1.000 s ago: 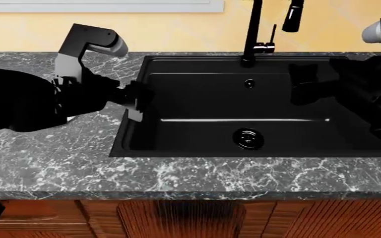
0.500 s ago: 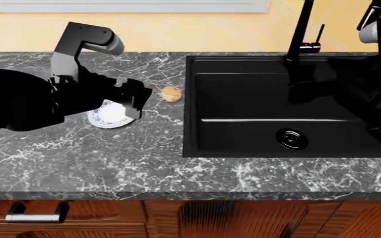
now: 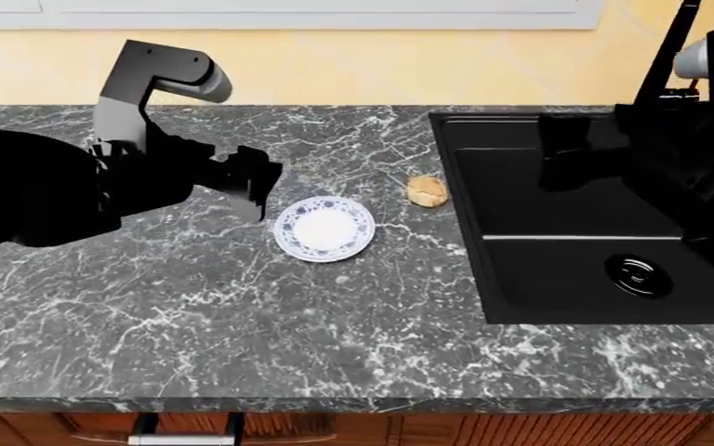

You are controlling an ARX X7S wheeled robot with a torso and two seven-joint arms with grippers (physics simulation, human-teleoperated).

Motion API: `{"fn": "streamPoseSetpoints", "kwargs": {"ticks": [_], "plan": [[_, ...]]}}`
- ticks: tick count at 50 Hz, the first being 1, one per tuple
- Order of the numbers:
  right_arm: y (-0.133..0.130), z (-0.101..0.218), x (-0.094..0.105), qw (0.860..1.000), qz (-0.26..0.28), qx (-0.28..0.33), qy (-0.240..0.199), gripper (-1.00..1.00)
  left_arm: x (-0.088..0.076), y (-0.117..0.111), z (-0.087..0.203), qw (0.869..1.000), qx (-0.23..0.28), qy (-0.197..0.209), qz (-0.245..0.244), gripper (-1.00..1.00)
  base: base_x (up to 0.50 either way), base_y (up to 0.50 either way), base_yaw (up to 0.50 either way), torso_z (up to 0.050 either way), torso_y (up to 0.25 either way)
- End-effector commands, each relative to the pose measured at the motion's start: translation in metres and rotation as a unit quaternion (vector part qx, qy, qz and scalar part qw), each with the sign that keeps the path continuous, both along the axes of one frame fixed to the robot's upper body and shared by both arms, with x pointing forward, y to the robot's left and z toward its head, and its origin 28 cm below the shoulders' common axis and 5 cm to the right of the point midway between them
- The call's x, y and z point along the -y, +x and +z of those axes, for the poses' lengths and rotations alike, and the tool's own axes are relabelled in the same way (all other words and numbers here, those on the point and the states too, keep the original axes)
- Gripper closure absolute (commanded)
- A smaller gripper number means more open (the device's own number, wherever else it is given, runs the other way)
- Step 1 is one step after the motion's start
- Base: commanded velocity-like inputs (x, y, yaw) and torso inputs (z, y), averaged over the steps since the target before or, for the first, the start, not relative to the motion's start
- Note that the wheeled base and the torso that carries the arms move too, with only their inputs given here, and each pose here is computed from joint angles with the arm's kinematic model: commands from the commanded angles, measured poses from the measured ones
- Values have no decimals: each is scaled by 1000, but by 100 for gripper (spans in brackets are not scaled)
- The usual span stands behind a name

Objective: Place the pastries on the plates.

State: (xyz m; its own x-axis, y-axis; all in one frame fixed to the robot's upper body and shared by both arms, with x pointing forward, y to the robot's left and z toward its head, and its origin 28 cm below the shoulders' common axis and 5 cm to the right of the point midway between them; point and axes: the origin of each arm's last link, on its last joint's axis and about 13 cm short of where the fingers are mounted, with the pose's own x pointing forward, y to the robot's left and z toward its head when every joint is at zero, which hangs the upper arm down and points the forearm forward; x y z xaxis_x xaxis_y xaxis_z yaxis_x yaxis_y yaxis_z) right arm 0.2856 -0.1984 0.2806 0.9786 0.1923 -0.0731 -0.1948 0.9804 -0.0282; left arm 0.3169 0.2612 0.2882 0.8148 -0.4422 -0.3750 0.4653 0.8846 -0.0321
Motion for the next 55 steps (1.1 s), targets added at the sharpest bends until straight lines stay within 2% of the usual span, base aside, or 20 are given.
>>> {"fn": "streamPoseSetpoints", "kwargs": {"ticks": [1, 3, 6, 13, 35, 37, 40, 41, 48, 55], "plan": [[0, -1, 2, 1000, -9, 8, 5, -100, 0, -1, 1, 1000, 5, -1, 1, -100, 433, 98, 0, 0, 0], [-1, -1, 2, 1000, -9, 8, 6, -100, -4, -2, 2, 1000, 5, -1, 1, -100, 437, 44, 0, 0, 0], [-1, -2, 2, 1000, -9, 8, 8, -100, -1, -1, 1, 1000, 6, 0, 1, -100, 437, 1, 0, 0, 0], [1, -4, 0, 1000, -1, -4, -6, -100, -5, 0, 2, 1000, 6, -3, 3, -100, 435, 1, 0, 0, 0], [-1, -4, -1, 1000, -5, 0, -2, -100, 3, 2, -4, 1000, 3, -2, 5, -100, 351, 1, 0, 0, 0], [0, -5, -1, 1000, -3, -3, -1, -100, -5, 2, 0, 1000, 4, -4, 6, -100, 268, 0, 0, 0, 0], [0, -5, -1, 1000, -2, -3, 0, -100, -1, 1, -2, 1000, 4, -4, 6, -100, 262, 0, 0, 0, 0], [1, -5, -1, 1000, 0, -3, 0, -100, -5, 1, -2, 1000, 3, -3, 9, -100, 266, 0, 0, 0, 0], [1, -6, -1, 1000, -4, -7, 5, -100, -5, 2, 0, 1000, 6, -4, 12, -100, 234, 0, 0, 0, 1], [6, -5, -7, 999, 12, -32, 13, -100, -3, 3, -5, 1000, 5, -5, 17, -100, 0, 0, 0, 0, 0]]}}
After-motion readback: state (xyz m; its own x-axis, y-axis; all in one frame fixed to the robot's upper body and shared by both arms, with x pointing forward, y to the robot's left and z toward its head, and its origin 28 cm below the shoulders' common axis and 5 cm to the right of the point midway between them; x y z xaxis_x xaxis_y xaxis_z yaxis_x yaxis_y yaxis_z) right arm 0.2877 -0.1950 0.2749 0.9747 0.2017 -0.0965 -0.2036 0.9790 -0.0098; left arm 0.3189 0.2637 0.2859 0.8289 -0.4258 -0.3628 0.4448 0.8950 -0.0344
